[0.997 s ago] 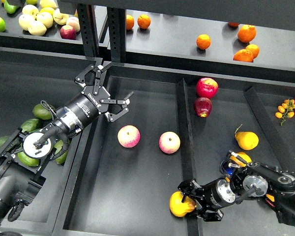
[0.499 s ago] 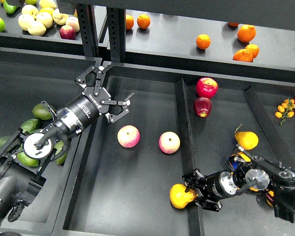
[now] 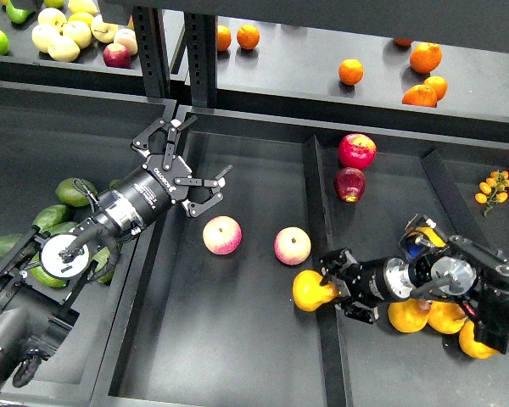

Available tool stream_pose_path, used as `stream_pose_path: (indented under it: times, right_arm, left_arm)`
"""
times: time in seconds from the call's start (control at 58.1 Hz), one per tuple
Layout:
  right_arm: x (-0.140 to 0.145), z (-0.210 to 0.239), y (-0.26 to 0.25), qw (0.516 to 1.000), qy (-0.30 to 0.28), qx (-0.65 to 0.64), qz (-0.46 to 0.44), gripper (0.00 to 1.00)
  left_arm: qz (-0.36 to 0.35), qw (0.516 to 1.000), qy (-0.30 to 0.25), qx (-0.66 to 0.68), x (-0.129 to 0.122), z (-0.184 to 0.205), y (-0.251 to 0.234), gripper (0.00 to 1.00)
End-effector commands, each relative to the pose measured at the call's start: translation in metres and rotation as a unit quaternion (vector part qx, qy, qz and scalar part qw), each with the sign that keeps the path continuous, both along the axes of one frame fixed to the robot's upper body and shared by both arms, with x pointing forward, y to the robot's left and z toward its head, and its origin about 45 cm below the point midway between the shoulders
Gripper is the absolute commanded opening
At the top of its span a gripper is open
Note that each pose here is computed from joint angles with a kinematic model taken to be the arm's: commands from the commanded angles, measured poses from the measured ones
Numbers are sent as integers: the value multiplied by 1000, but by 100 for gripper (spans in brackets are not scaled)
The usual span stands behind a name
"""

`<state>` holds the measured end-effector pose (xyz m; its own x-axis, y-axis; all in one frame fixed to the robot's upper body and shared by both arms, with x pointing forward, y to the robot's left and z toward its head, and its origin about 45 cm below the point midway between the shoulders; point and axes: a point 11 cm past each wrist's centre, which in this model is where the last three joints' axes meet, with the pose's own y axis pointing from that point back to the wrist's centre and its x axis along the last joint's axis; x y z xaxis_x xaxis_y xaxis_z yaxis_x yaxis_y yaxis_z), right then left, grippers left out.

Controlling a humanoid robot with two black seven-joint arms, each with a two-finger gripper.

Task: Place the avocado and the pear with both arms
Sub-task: 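Lift the pear and carry it into the pear bin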

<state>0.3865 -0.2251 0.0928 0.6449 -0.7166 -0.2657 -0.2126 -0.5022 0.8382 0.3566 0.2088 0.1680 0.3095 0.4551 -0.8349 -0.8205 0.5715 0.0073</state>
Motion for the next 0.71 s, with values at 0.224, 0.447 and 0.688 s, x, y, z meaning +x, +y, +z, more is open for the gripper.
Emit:
stream_pose_path:
  times: [0.224, 0.447, 0.688]
  right_arm:
    - [-9, 23, -93, 997, 18, -77, -21, 19]
    - [-33, 22, -94, 995, 69, -75, -9, 19]
    - [-65, 1, -99, 989, 117, -92, 10, 22]
  left_arm:
    - [0, 1000, 4, 1, -1, -3, 0, 99]
    - [-4, 1000, 9, 3, -2, -6, -2, 99]
    - [-5, 1000, 10, 4, -2, -7, -2, 99]
